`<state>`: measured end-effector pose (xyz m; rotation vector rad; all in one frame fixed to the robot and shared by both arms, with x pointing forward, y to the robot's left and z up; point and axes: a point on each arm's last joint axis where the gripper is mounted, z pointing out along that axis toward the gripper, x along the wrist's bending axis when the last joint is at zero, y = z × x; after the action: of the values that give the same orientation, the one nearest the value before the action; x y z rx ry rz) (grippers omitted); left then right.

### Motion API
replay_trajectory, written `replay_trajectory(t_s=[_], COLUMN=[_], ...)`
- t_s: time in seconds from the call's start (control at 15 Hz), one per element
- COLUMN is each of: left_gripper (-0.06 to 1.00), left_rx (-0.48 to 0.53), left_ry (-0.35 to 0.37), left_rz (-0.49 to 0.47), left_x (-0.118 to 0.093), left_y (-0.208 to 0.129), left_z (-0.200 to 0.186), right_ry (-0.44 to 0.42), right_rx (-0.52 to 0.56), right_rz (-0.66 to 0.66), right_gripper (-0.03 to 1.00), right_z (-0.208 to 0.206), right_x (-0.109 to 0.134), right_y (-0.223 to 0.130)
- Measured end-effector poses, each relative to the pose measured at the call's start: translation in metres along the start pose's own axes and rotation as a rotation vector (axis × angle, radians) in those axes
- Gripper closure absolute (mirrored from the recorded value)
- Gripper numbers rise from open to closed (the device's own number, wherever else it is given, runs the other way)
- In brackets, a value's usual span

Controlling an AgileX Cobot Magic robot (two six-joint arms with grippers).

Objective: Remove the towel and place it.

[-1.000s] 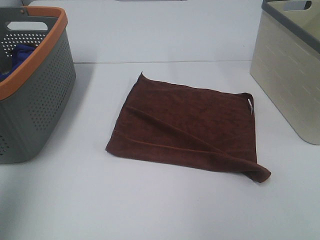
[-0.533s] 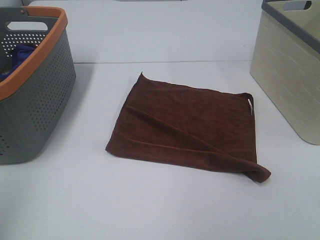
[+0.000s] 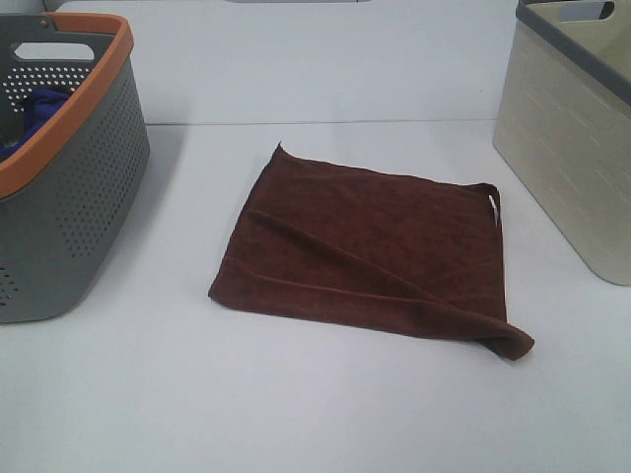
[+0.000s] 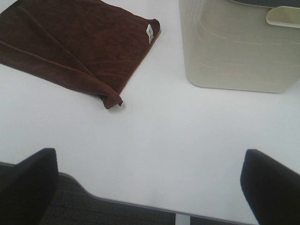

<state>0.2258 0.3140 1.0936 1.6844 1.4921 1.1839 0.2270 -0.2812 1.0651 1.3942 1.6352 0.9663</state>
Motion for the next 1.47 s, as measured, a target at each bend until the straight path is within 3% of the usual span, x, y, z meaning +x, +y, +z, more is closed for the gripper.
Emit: replay_trajectory(t_s=[0.47,1.47], left_gripper=[0.15,0.15], left_rx=[-0.011,-0.026], left_ry=[-0.18,-0.194], left_rz=[-0.087,-0.108], left_x=[-0.025,-0.026], left_y=[-0.028,-0.027], left_z=[0.02,0.02], right_ry=[0.007,0.014], right_rx=[0.016,0.03], right_rz=[-0.024,-0.016], right_gripper=[0.02,0.02], right_z=[0.005,0.01], right_x=[0.0,0.0], right_y=[-0.004,-0.008])
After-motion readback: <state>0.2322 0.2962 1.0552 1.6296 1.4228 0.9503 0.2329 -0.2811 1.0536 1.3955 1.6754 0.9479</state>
